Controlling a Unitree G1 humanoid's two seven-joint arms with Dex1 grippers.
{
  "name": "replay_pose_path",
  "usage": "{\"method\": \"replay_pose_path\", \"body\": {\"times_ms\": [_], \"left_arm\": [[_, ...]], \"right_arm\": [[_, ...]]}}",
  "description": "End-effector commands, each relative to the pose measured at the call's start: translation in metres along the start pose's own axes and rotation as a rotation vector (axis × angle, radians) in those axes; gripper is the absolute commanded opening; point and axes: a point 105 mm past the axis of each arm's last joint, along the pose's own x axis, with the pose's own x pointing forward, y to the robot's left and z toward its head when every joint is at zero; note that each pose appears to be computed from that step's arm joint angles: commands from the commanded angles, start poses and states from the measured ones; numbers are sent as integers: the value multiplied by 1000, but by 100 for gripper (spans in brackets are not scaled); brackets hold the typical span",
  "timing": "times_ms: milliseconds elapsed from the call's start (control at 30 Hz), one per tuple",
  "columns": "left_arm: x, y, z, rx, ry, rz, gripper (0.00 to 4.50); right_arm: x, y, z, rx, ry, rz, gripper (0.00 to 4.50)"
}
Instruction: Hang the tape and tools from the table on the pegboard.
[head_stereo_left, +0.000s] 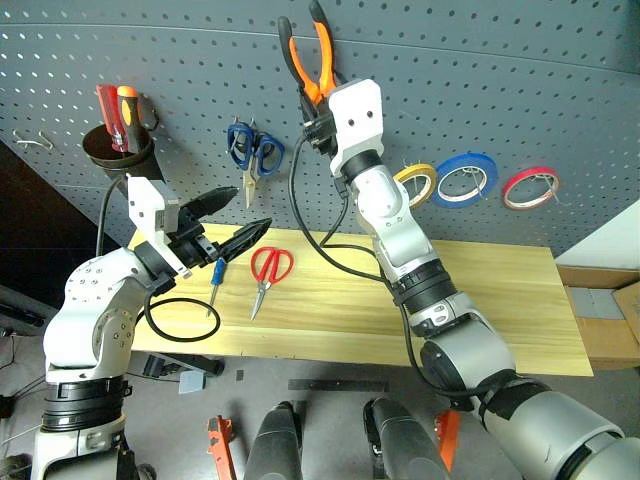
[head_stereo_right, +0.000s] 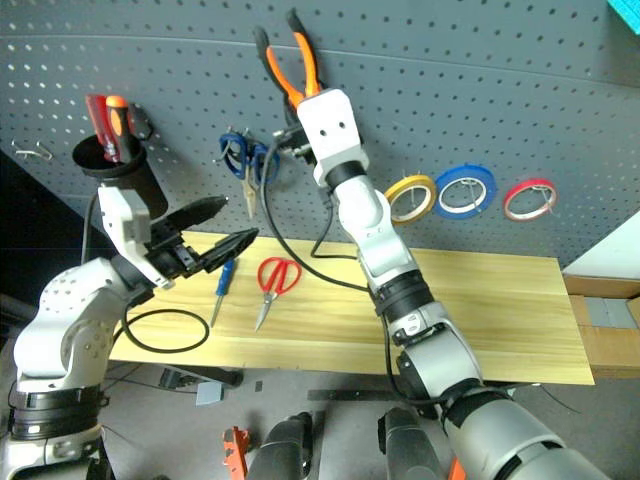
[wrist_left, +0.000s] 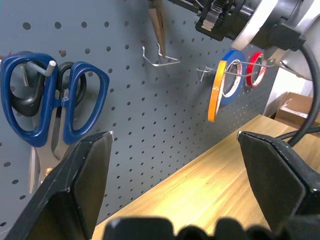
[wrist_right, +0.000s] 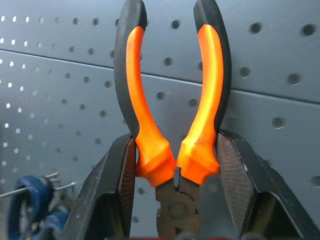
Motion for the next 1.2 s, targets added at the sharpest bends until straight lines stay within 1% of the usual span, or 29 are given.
{"method": "replay_pose_path", "body": {"times_ms": [33,300,400,500,667,800,833,867,900,967,1033,1200], "left_arm": [[3,-1,9,35,-29,-10,430],[4,-1,8,48,-30,-10,430],[4,-1,8,52,-29,-8,430],[5,0,7,58,-27,-3,430],[6,-1,6,59,-23,-4,430],[8,-2,5,57,-21,-8,430],[8,-2,4,57,-20,-8,430],[8,-2,4,56,-20,-9,430],[8,-2,4,56,-19,-9,430],[8,-2,3,54,-16,-10,430],[8,-2,2,52,-15,-11,430],[11,-4,0,45,-16,-14,430]], "right_arm": [[3,0,16,-13,-87,-19,185],[0,-2,1,-43,-70,-54,185],[-3,-9,-7,-74,-51,-99,185],[-6,-13,-17,-89,-15,-131,185],[-11,-12,-36,-68,75,-141,185],[-13,-7,-42,-27,108,-132,185],[-13,-6,-42,-24,113,-130,257],[-13,-6,-43,-23,119,-130,276],[-14,-6,-44,-23,124,-130,315],[-14,-6,-44,-30,136,-134,374],[-15,-6,-44,-33,142,-138,447],[-16,-10,-32,-12,124,-159,449]]}}
